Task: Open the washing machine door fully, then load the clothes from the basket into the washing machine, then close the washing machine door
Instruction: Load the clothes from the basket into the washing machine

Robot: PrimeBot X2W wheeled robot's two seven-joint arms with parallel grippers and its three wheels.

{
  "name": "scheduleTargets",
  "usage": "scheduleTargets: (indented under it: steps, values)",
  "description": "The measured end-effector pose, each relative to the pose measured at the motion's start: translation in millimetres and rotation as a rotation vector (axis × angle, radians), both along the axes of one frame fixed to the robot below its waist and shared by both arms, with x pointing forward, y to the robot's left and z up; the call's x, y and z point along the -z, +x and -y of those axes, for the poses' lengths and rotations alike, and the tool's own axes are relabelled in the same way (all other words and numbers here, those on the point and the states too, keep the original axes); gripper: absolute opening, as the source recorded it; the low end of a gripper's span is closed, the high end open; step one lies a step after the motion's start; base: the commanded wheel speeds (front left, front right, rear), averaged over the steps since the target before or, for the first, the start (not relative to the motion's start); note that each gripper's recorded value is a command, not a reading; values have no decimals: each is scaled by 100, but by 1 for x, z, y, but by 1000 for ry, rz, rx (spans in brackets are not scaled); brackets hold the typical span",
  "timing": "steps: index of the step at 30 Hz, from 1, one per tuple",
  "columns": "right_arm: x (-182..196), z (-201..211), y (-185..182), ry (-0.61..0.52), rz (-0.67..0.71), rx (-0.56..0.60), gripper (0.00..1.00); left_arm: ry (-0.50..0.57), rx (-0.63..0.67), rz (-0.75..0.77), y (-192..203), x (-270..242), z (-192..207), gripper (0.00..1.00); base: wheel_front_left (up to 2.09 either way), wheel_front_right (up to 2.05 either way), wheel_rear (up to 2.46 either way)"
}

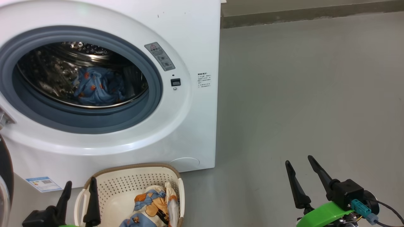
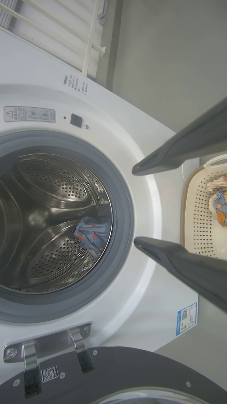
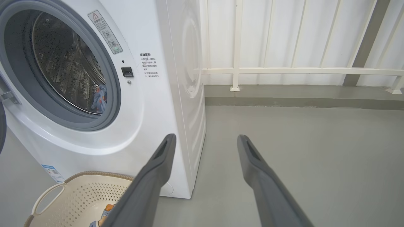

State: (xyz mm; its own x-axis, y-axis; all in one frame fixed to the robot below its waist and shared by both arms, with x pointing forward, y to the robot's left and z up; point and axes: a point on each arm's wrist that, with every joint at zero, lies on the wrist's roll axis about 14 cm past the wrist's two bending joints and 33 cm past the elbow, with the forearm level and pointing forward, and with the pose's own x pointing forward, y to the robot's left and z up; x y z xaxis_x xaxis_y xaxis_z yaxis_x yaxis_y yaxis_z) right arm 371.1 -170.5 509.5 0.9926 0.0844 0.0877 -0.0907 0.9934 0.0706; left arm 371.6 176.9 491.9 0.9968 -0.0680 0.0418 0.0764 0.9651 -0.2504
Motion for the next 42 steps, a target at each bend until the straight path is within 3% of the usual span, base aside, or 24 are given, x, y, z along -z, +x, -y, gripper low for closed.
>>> scheduleTargets:
  steps: [42]
  values:
    - [6,0,1,0,-17,1,100,-18,1,-41,0,13,4,100,0,0,0]
